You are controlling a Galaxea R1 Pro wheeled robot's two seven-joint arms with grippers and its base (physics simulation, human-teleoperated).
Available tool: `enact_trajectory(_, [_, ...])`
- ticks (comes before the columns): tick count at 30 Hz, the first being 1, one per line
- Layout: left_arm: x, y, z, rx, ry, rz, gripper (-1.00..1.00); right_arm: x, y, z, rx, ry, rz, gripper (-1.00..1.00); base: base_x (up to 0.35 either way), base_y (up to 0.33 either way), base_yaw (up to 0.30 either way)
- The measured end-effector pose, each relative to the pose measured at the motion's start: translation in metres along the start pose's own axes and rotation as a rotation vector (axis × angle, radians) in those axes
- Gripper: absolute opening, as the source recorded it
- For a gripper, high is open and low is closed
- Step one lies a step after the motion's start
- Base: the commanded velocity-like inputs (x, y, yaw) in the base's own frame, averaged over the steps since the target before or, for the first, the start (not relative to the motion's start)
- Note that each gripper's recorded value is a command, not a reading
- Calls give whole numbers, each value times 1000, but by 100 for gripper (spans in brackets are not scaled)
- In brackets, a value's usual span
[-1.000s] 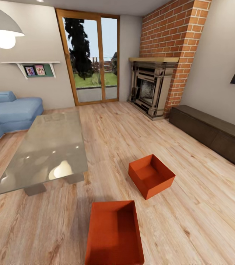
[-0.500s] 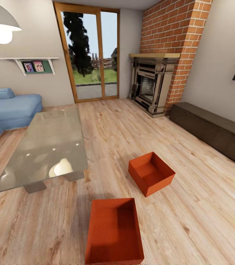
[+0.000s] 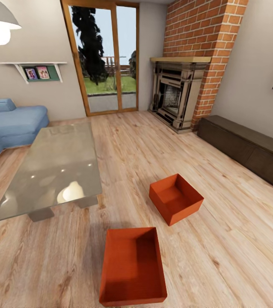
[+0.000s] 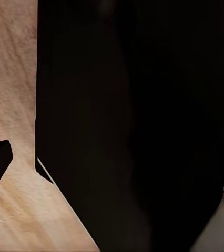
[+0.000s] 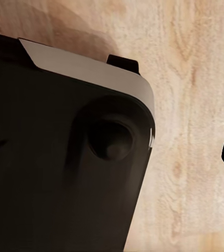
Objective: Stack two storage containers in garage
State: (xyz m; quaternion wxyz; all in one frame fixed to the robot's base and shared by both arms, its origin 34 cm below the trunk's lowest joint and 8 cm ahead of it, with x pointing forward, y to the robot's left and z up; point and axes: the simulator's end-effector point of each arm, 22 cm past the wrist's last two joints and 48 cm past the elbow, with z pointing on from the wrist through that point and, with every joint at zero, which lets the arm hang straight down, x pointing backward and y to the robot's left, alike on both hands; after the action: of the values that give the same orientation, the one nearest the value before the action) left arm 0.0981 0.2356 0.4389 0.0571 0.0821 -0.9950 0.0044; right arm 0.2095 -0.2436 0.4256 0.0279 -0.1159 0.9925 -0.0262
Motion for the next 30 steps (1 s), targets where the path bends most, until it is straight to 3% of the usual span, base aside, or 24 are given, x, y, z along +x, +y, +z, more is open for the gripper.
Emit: enact_trajectory(30, [18, 3, 0, -8, 47, -1, 100, 19, 4, 2, -11, 47, -2, 100, 0, 0, 0])
